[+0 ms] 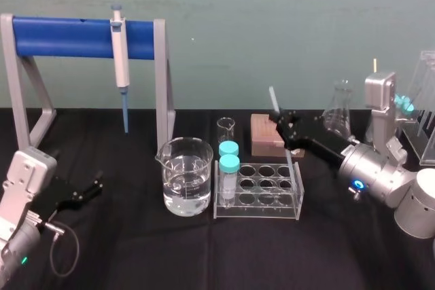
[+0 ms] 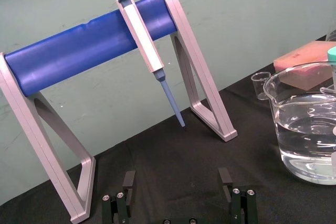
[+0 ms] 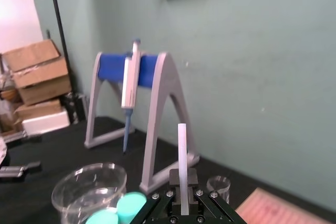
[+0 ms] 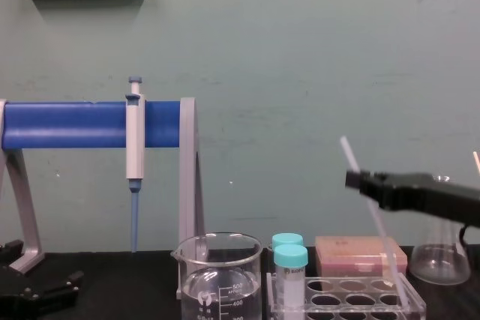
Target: Pick up the stirring rod with one hand, then place it down.
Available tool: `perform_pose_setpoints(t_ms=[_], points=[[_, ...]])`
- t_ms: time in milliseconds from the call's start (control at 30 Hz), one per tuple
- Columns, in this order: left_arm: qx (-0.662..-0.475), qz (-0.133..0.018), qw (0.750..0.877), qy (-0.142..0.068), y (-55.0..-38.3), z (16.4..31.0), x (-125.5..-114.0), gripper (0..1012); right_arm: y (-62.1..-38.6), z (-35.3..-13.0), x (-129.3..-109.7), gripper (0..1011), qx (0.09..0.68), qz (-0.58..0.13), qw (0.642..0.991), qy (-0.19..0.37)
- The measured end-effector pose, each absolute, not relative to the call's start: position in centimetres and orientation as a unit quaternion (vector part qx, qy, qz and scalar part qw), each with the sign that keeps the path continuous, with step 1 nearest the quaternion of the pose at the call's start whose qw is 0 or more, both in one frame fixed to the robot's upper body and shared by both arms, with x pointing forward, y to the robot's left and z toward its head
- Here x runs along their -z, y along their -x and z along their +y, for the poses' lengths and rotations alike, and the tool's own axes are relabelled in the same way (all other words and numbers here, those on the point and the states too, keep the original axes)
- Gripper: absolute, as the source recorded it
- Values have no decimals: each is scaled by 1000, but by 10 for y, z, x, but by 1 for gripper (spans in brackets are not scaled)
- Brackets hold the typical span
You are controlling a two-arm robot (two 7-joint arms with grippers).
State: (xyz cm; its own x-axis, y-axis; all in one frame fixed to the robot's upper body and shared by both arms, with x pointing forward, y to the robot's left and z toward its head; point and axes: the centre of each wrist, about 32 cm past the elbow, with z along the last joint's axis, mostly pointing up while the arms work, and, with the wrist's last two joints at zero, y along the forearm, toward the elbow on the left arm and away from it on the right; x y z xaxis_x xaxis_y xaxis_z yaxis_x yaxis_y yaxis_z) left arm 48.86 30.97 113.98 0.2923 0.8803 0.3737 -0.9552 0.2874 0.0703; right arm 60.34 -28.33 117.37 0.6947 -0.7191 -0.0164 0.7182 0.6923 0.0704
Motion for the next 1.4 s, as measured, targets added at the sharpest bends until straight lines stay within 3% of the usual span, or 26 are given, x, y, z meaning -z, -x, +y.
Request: perform_pose_setpoints(t_ms=[467,667,1100,1400], points=[[-580,-132,791,-141,-489,310,-1140,1000,-592,-280,-1200,72,427,-144,884,-126],[-580,-132,791,-141,-489,310,-1140,1000,-587,-283,-1191,72,443,-198,861,-152],[-580,-132,791,-141,-489,310,-1140,1000,-569,-290,-1155,72,474,-186,850,-136],[-580,-132,791,-141,-489,310,-1140,1000,-568,-292,-1153,72,484,-183,846,-129]])
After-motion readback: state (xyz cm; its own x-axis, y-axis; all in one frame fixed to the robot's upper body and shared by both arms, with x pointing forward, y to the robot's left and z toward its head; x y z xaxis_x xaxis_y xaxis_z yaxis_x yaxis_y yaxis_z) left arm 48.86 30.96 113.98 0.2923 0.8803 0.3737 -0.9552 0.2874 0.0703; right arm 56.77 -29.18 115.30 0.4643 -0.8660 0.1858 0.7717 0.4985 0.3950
